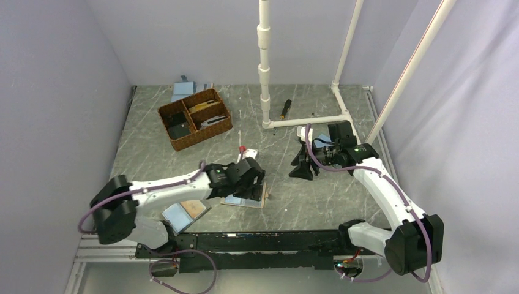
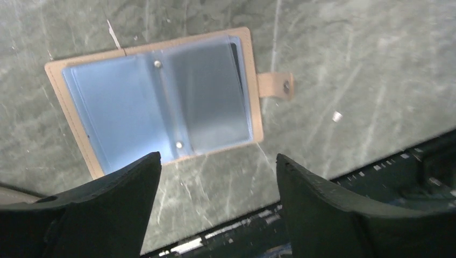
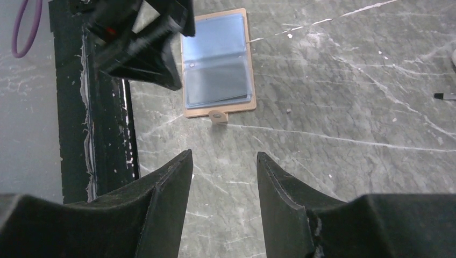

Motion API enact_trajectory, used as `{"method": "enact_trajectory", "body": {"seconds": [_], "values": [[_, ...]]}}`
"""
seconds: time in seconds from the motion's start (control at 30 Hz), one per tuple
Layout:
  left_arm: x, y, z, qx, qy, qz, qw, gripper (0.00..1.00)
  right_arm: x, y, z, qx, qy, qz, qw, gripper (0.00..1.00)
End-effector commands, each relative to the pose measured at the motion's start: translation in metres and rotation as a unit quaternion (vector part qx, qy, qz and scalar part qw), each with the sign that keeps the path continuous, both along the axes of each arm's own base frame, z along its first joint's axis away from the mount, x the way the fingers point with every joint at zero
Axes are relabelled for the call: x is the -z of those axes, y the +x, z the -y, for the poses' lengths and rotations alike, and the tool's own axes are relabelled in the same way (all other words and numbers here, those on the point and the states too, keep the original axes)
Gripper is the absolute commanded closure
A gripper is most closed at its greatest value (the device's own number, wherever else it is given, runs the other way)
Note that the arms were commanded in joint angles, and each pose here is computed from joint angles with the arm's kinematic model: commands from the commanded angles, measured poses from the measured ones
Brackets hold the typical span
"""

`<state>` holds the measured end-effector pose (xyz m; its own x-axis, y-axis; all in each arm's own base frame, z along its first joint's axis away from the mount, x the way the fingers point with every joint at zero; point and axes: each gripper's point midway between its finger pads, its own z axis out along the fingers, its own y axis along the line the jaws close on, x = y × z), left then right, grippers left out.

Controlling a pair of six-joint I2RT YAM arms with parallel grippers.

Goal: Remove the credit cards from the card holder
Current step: Pick up the card holder from the center of the board.

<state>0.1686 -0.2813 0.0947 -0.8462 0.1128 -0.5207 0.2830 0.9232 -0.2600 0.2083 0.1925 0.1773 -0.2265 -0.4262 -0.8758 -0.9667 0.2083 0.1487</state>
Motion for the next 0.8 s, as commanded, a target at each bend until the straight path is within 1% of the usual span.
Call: {"method": "enact_trajectory", "body": {"seconds": [0.0,0.07,0.1,0.17,0.37,0.63,0.73,0.77], "values": [[0.007,0.027,0.008,-0.045,0.034,0.042,0.998,0.20,-0.011,0.007,-0.003,0.001,0.013,0.016,1.000,0.50],[0.012,0.033,0.013,-0.051,0.040,0.045,0.997,0.22,-0.012,0.009,-0.004,0.002,0.013,0.007,1.000,0.50],[0.014,0.035,0.016,-0.053,0.041,0.047,0.997,0.28,-0.012,0.009,-0.004,0.002,0.012,0.002,1.000,0.51],[0.016,0.039,0.026,-0.054,0.036,0.045,0.997,0.33,-0.011,0.010,-0.004,0.004,0.011,-0.003,1.000,0.51],[0.032,0.040,0.031,-0.070,0.059,0.019,0.996,0.33,-0.016,0.008,-0.006,0.002,0.017,-0.009,1.000,0.51],[0.041,0.041,0.024,-0.104,0.068,0.014,0.992,0.33,-0.020,0.006,-0.005,0.003,0.020,0.001,1.000,0.51],[0.045,0.040,0.026,-0.107,0.069,0.006,0.992,0.42,-0.020,0.006,-0.005,0.003,0.021,0.001,1.000,0.51],[0.047,0.039,0.027,-0.108,0.071,0.003,0.992,0.42,-0.019,0.006,-0.006,0.003,0.021,-0.001,1.000,0.51]]}}
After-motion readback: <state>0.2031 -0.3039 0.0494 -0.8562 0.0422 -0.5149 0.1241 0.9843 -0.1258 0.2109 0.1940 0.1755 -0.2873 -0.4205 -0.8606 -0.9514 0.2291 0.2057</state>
